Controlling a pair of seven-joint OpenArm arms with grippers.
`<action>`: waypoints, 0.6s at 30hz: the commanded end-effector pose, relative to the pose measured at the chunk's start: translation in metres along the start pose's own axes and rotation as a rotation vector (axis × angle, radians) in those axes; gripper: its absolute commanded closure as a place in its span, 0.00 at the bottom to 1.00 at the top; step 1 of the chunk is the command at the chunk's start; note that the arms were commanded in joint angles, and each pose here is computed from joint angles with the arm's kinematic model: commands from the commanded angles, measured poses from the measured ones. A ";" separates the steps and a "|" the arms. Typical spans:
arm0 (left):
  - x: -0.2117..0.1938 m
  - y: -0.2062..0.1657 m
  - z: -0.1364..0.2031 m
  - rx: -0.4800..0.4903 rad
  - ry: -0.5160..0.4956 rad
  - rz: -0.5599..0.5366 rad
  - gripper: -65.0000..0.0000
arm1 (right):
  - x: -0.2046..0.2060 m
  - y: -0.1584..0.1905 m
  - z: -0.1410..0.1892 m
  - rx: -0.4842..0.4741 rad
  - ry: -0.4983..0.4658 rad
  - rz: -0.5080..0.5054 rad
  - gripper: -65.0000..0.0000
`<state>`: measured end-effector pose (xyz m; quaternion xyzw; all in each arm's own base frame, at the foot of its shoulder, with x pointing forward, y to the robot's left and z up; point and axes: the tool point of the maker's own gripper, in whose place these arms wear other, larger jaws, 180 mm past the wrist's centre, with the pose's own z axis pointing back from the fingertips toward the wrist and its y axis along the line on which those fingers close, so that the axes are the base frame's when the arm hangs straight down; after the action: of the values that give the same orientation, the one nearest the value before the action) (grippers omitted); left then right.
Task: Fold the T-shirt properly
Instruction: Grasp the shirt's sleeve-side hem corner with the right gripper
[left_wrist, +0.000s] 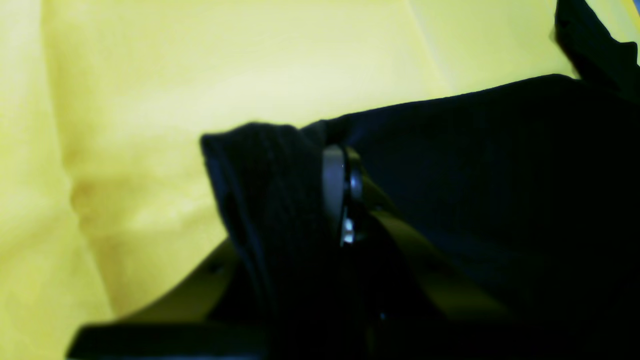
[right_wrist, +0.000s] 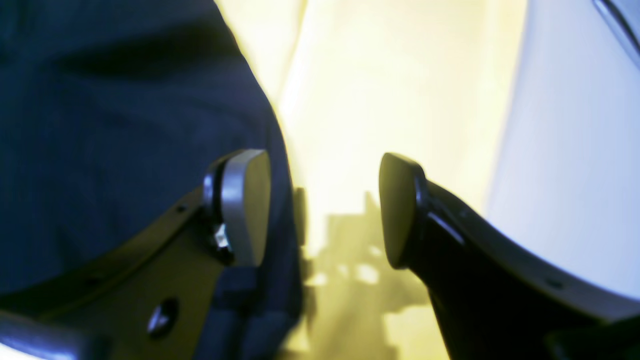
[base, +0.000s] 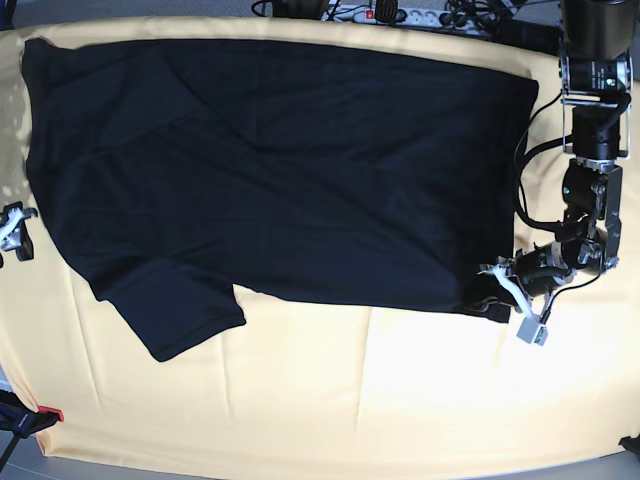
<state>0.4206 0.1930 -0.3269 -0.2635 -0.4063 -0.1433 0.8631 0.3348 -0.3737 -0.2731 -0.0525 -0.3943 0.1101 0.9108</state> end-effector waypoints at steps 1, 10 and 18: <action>0.025 0.002 0.008 0.003 -0.051 -0.028 1.00 | 0.021 -0.014 0.003 -0.029 -0.061 -0.022 0.44; 0.023 0.002 0.008 0.002 -0.041 -0.028 1.00 | 0.021 0.004 -0.052 0.224 -0.056 -0.393 0.44; 0.023 0.002 0.008 0.002 -0.041 -0.028 1.00 | 0.013 0.006 -0.067 0.315 -0.035 -0.484 0.44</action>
<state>0.4181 0.1934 -0.3300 -0.2616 -0.3970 -0.1458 0.8676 0.3803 -0.3543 -0.3353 0.1944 -0.3561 -0.0535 0.9124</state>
